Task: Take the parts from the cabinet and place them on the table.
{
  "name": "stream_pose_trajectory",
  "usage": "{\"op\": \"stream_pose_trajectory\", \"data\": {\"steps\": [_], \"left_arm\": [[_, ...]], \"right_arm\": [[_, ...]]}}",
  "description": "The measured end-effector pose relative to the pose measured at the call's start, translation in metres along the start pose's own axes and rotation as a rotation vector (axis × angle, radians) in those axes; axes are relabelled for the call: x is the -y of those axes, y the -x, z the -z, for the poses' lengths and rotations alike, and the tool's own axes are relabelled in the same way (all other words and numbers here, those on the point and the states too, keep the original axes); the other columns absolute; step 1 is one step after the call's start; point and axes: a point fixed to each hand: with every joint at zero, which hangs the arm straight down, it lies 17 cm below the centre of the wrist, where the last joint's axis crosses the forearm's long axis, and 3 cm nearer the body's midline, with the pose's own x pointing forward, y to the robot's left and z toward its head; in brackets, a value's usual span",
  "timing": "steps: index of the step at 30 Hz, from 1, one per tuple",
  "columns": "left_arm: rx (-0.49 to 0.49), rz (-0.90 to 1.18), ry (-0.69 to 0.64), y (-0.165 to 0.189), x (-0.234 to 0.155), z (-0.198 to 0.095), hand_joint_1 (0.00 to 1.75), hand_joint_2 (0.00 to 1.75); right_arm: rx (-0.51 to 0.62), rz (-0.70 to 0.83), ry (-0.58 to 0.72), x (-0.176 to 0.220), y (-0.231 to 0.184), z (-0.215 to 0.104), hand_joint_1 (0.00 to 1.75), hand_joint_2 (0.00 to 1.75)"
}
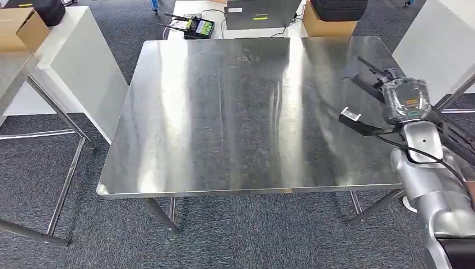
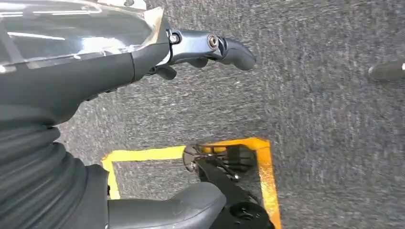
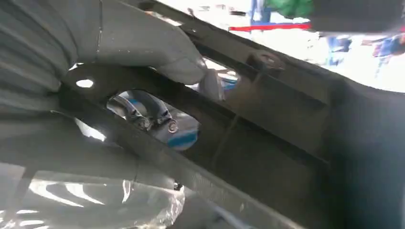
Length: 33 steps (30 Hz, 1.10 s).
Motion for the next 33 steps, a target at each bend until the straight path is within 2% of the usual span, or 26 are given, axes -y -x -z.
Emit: {"op": "stream_pose_trajectory", "data": {"steps": [8,14,17,25,29,33], "left_arm": [[0.005,0.013,0.011,-0.002,0.001,0.001,0.0,1.75],[0.002,0.016,0.011,-0.001,0.0,0.001,0.0,1.75],[-0.004,0.025,0.015,0.0,0.0,0.001,0.0,1.75],[0.0,0.027,0.01,-0.013,-0.001,0.008,0.0,1.75],[-0.017,0.028,-0.001,-0.008,-0.005,0.007,0.0,1.75],[-0.038,0.028,-0.014,-0.001,-0.012,0.006,0.0,1.75]], "right_arm": [[0.171,0.054,0.038,0.029,-0.11,0.039,1.75,1.75],[0.213,0.073,0.046,0.036,-0.137,0.044,1.75,1.75],[0.263,0.077,0.041,0.037,-0.161,0.043,1.75,1.75],[0.442,0.15,-0.009,0.053,-0.307,0.02,1.75,1.75],[0.457,0.16,-0.059,0.045,-0.332,0.008,1.75,1.75],[0.455,0.173,-0.087,0.036,-0.336,0.001,1.75,1.75]]}}
